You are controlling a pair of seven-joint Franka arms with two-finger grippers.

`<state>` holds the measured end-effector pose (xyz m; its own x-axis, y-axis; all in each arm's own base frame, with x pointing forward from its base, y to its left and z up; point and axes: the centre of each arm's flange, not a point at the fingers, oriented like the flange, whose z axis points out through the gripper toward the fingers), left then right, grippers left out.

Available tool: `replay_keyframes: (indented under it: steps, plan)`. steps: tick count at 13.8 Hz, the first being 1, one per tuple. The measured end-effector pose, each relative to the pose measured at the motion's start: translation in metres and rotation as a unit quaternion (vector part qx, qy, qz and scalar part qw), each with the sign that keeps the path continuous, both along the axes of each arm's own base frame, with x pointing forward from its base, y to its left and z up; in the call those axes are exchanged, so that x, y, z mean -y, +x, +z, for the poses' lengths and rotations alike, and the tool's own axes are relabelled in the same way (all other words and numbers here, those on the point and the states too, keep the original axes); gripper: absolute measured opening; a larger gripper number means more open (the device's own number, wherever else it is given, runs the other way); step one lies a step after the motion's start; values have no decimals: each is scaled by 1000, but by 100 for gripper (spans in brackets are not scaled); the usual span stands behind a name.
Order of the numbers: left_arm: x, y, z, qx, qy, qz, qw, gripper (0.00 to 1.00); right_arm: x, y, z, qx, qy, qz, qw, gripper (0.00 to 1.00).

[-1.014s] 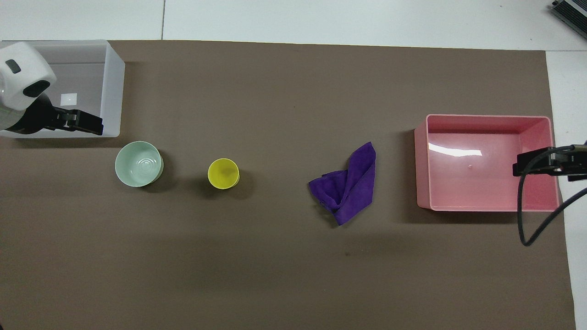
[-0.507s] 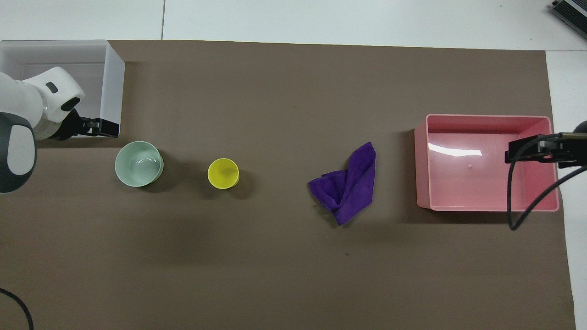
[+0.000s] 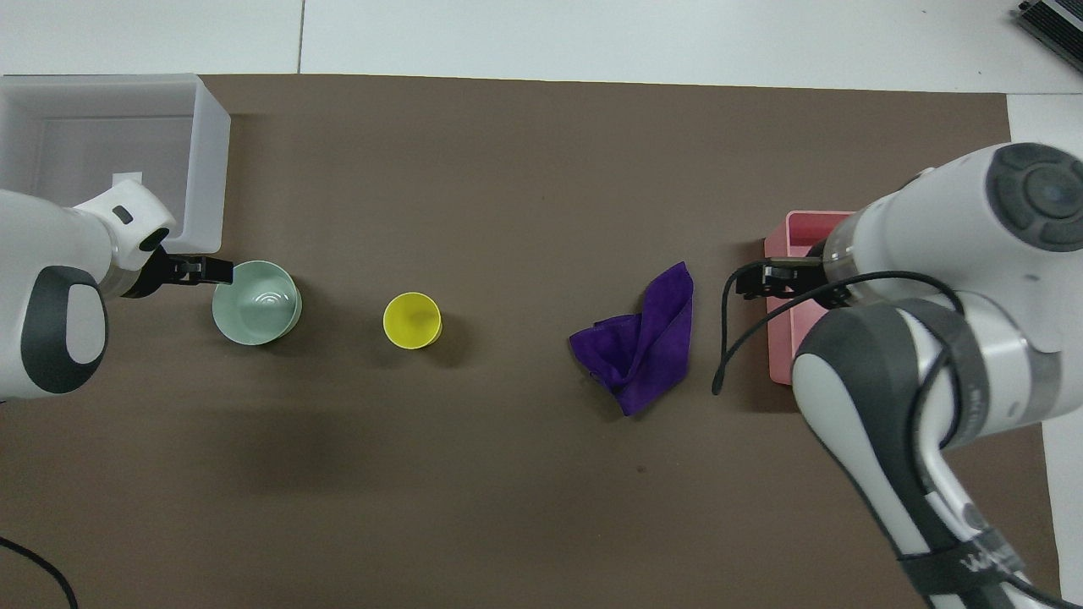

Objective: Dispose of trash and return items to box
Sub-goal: 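Grasp the green bowl rim with the left gripper while the right gripper reaches the cloth, then lift the bowl into the clear box while the right gripper grasps the cloth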

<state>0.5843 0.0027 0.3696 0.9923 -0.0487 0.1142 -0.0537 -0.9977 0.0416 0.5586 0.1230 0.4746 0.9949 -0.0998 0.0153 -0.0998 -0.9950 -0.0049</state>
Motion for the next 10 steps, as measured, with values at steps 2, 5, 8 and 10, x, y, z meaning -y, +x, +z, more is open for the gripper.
replay_keyframes:
  steps: [2, 5, 8, 10]
  plan:
    - [1, -5, -14, 4, -15, 14, 1000, 100, -32, -11, -27, 9, 3, 3, 1000, 100]
    - [4, -10, -36, -11, -18, 14, 1000, 100, -61, -21, -51, 18, 6, 21, 1000, 100]
    - [6, -11, -49, -24, -19, 13, 999, 85, -102, -28, -88, 29, 13, 27, 999, 100]
    - [7, -12, -50, -33, -20, 12, 999, 58, -116, -34, -118, 24, 11, 34, 999, 100]
